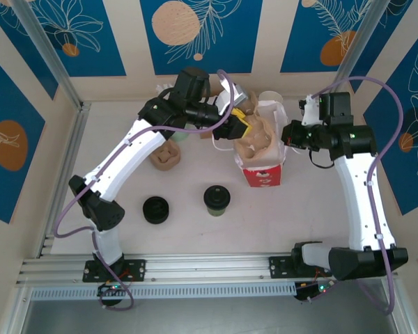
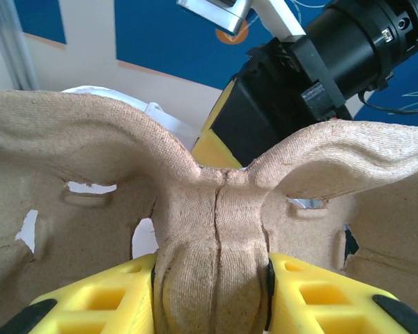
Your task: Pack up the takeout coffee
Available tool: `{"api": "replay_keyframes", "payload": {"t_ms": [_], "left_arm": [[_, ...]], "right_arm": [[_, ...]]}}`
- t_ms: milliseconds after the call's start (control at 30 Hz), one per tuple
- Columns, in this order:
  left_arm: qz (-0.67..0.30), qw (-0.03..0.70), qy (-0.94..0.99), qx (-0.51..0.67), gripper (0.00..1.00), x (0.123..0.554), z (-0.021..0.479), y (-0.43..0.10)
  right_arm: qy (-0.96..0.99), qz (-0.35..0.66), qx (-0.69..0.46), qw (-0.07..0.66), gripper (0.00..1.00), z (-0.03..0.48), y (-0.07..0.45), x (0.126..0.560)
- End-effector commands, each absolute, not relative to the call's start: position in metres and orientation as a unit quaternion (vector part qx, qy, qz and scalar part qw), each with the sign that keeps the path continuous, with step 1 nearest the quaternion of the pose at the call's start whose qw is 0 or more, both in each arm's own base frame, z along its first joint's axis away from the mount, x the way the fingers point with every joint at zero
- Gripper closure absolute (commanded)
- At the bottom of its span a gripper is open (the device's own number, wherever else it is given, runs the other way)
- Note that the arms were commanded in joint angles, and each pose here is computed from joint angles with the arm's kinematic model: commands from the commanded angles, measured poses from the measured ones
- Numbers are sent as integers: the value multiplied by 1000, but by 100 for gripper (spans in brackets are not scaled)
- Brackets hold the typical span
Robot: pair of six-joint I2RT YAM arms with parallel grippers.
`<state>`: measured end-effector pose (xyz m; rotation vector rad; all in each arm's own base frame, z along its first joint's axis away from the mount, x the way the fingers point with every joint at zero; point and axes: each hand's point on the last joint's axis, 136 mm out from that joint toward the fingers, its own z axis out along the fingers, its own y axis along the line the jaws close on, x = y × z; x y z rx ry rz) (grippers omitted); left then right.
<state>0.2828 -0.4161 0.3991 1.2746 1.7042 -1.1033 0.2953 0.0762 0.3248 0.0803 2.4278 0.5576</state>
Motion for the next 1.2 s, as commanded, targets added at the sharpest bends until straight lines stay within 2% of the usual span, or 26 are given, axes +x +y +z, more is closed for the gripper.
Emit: {"api": "replay_keyframes", "payload": {"t_ms": [0, 467, 1167], "left_arm": [[-463, 335, 633, 522, 64, 258, 402, -428], [-508, 249, 608, 556, 65, 220, 379, -439], [-496, 168, 645, 557, 66, 218, 324, -444]], "right_arm": [[932, 229, 2, 282, 100, 312, 85, 272], [938, 233, -16, 255, 100, 298, 91, 252], [936, 238, -32, 256, 100, 296, 94, 244]]}}
